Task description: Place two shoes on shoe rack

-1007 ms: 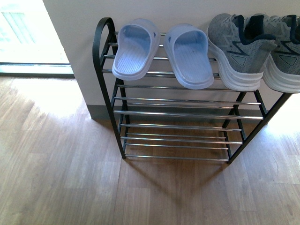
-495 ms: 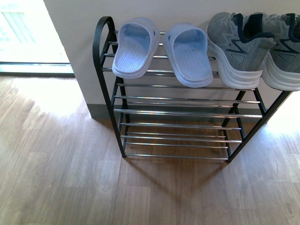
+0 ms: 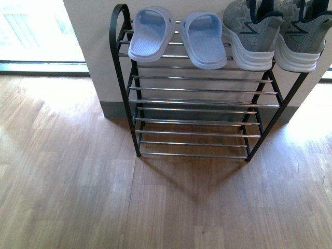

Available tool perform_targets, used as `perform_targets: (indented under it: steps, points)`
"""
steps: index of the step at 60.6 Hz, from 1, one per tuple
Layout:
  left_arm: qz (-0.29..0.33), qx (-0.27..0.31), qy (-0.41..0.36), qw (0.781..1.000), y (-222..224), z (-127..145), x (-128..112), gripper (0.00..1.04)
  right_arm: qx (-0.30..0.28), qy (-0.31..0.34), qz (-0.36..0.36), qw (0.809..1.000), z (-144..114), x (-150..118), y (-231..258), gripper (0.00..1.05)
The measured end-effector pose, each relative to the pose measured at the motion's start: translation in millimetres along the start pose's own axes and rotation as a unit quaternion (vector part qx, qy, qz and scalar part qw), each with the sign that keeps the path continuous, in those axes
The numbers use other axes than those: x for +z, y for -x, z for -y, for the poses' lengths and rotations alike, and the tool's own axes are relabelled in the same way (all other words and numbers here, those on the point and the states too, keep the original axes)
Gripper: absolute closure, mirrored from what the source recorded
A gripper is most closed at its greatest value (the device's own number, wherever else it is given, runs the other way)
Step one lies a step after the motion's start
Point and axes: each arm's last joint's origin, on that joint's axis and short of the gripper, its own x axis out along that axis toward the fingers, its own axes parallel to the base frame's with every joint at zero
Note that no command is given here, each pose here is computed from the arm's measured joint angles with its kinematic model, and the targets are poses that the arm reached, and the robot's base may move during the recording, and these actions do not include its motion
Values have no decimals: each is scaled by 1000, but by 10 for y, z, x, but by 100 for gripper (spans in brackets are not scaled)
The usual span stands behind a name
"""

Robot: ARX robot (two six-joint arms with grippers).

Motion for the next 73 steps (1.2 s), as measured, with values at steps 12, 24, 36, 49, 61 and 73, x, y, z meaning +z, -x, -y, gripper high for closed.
perform_targets:
  steps: [12, 24, 36, 49, 61, 73]
  points:
    - [0, 0, 0, 1000, 0, 0, 0, 9, 0, 0, 0, 1000, 0, 0, 0, 9]
    - [0, 0, 0, 1000, 0, 0, 0, 9, 0, 0, 0, 1000, 0, 0, 0, 9]
    - [0, 0, 0, 1000, 0, 0, 0, 9, 0, 0, 0, 1000, 0, 0, 0, 9]
    - [0, 0, 0, 1000, 0, 0, 0, 9, 1, 0, 0, 1000, -1, 0, 0, 9]
    - [0, 0, 0, 1000, 0, 0, 0, 9, 1, 0, 0, 1000, -1, 0, 0, 9]
    - [0, 0, 0, 1000, 0, 0, 0, 9, 1, 0, 0, 1000, -1, 0, 0, 9]
